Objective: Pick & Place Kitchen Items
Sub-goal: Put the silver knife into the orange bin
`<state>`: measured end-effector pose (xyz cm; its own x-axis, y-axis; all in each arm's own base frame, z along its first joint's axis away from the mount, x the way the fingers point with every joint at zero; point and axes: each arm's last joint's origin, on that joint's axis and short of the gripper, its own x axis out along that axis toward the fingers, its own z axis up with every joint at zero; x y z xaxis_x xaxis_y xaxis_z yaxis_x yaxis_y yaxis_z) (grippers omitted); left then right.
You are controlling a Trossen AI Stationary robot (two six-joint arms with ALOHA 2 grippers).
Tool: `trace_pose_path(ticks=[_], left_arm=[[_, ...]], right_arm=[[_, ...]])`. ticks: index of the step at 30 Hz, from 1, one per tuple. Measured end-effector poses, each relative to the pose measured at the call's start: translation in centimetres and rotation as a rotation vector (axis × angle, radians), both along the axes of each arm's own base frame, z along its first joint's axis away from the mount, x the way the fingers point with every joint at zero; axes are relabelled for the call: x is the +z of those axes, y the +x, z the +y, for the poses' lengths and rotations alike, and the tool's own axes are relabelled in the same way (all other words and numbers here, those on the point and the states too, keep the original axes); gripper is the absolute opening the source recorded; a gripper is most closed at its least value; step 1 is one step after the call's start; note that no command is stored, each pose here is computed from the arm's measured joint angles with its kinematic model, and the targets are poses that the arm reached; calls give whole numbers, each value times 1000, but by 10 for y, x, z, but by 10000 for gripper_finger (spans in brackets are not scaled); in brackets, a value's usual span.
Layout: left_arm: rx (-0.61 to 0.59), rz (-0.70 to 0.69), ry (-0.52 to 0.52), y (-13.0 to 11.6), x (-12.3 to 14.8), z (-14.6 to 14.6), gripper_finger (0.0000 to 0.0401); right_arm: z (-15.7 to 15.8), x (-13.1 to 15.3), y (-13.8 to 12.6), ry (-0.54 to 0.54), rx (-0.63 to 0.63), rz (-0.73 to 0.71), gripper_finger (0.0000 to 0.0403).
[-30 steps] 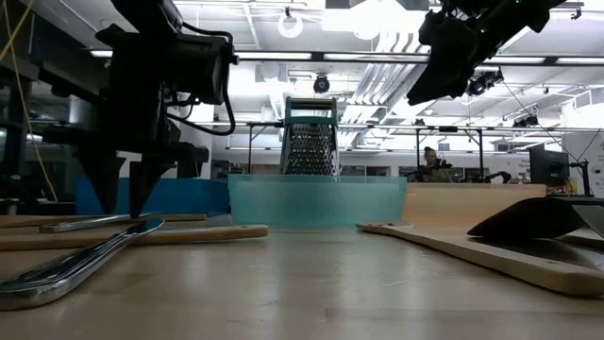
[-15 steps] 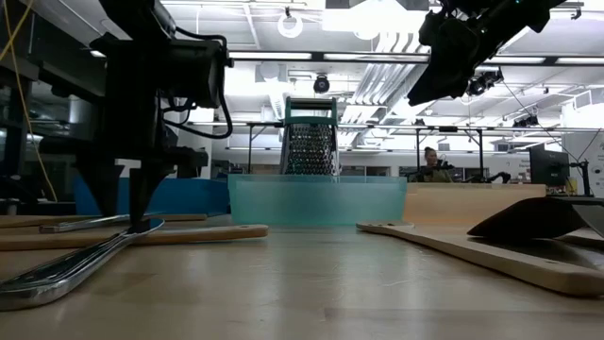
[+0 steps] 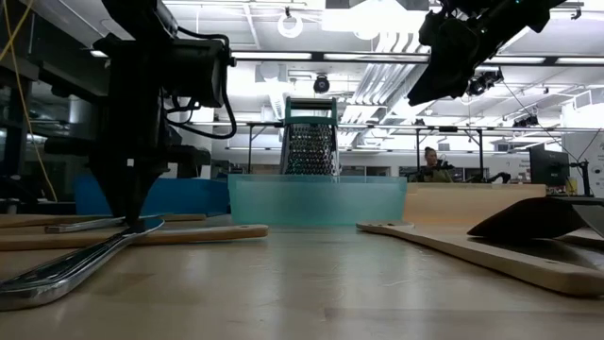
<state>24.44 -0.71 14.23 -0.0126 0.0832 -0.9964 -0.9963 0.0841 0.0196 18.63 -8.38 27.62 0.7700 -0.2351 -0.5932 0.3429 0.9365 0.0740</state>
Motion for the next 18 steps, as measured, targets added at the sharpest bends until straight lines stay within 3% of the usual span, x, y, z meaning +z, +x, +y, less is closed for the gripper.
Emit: trace_pose_path(ticks=[18], left_arm=[[-109,-8,-35,8,9,-1,25]], right_arm=[[0,0,0,0,0,0,146]])
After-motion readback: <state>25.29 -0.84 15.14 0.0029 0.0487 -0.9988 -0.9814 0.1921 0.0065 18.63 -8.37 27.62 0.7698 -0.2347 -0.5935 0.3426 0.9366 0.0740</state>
